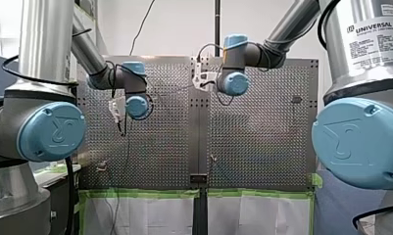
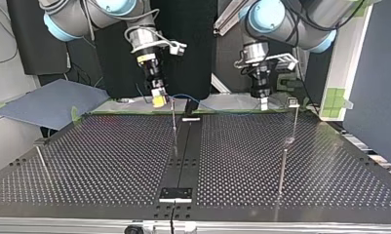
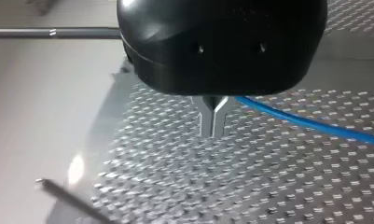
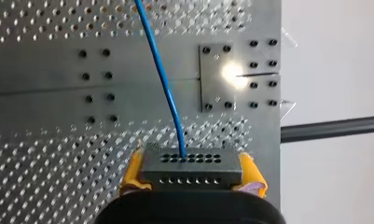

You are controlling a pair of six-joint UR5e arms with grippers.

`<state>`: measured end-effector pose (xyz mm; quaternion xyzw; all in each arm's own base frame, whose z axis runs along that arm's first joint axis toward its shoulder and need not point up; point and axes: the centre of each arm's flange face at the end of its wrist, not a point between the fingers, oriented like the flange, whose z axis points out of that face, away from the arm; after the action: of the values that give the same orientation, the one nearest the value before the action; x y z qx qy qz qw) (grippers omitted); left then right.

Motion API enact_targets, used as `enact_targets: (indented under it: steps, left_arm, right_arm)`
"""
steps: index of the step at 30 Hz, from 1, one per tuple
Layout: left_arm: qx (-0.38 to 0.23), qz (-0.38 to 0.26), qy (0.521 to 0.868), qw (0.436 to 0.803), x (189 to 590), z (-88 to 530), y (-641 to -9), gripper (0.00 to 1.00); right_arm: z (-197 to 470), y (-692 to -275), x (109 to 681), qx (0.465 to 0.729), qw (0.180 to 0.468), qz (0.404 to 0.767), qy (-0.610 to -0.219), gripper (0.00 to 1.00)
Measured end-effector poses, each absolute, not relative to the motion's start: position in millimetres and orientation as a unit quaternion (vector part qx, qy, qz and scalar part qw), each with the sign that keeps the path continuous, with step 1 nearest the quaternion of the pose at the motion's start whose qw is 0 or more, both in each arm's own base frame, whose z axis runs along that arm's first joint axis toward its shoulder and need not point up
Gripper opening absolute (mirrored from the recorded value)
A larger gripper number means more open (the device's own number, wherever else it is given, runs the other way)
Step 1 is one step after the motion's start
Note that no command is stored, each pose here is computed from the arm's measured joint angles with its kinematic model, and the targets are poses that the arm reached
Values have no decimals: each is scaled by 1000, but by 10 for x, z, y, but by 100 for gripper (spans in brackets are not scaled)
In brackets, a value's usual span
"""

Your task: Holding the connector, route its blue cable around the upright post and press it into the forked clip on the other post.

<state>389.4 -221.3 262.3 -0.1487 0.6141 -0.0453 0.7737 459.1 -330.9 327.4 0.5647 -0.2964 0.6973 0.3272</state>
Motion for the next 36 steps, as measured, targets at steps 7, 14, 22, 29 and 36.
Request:
enact_targets:
  steps: [7,14,22,29,36]
  left_arm:
    - [-180,-65,588,786,3981,3026,-2153,0]
    - [-215,-75,557,799,4028,3478,-2055,0]
    - [-232,-75,532,811,4005,3937,-1925,0]
    - [-239,-78,514,820,4024,4306,-1740,0]
    - [-241,-85,515,818,4143,4413,-1537,0]
  right_arm:
    - [3434,-3308,4703,562,315,714,-276,0]
    - [3597,-3332,4787,556,308,725,-265,0]
    - [3690,-3354,4830,554,304,730,-260,0]
    - [3820,-3374,4890,549,295,741,-249,0]
    - [4031,-3413,4972,537,287,757,-238,0]
